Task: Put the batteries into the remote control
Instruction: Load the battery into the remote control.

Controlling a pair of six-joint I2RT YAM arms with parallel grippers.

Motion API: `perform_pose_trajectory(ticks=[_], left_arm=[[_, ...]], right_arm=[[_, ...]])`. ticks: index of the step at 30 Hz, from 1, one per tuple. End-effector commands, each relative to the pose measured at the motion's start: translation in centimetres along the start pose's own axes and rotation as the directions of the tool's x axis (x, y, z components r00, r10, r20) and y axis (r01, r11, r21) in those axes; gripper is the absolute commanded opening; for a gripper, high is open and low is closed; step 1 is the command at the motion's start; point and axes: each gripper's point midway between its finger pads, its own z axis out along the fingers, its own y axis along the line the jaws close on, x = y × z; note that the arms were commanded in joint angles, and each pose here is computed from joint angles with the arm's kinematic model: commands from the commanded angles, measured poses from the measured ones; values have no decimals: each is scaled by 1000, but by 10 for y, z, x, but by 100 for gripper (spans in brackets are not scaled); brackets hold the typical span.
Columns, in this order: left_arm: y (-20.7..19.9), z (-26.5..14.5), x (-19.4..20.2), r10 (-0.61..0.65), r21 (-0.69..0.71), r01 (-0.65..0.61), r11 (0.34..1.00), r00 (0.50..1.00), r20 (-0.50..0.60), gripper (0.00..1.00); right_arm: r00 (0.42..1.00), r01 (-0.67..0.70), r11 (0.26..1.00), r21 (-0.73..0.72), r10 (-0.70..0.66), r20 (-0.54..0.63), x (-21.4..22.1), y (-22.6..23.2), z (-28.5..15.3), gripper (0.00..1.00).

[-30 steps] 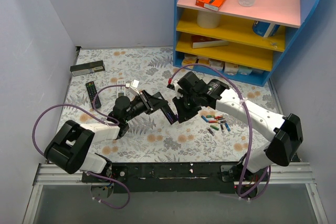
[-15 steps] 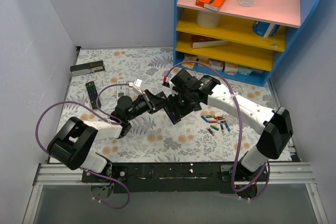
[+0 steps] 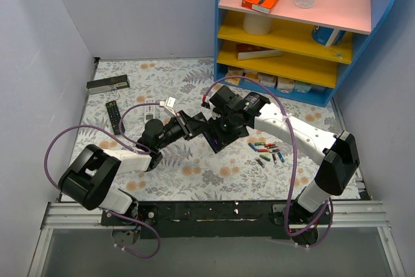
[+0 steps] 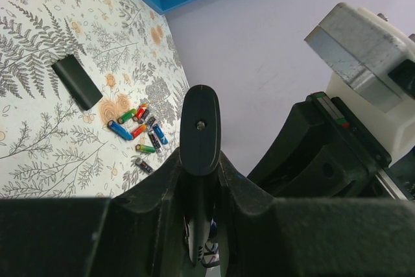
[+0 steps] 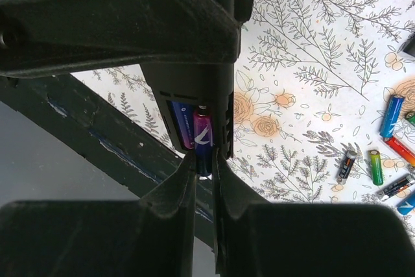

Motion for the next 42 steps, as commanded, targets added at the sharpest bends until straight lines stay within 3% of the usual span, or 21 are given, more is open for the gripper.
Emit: perform_pose_trajectory(ticks=[1, 16, 26, 34, 42], left_arm=[[-24, 3, -5, 7, 81, -9, 997, 1000, 23, 0], [-36, 6, 5, -18, 117, 19, 993, 1000, -11, 0], [-36, 6, 4, -78, 116, 77, 990, 997, 1, 0], [-28, 8, 5, -158, 96, 157, 983, 987, -1, 0], [-22, 5, 8, -248, 102, 247, 964, 969, -6, 0]], right_arm=[[1000, -14, 1000, 13, 13, 23, -9, 2, -8, 9], [995, -35, 999, 8, 34, 95, -23, 6, -11, 18], [996, -34, 999, 17, 32, 80, -19, 4, -10, 31], [995, -32, 999, 30, 29, 92, -20, 2, -14, 33], [983, -1, 999, 39, -6, 185, -40, 4, -33, 35]])
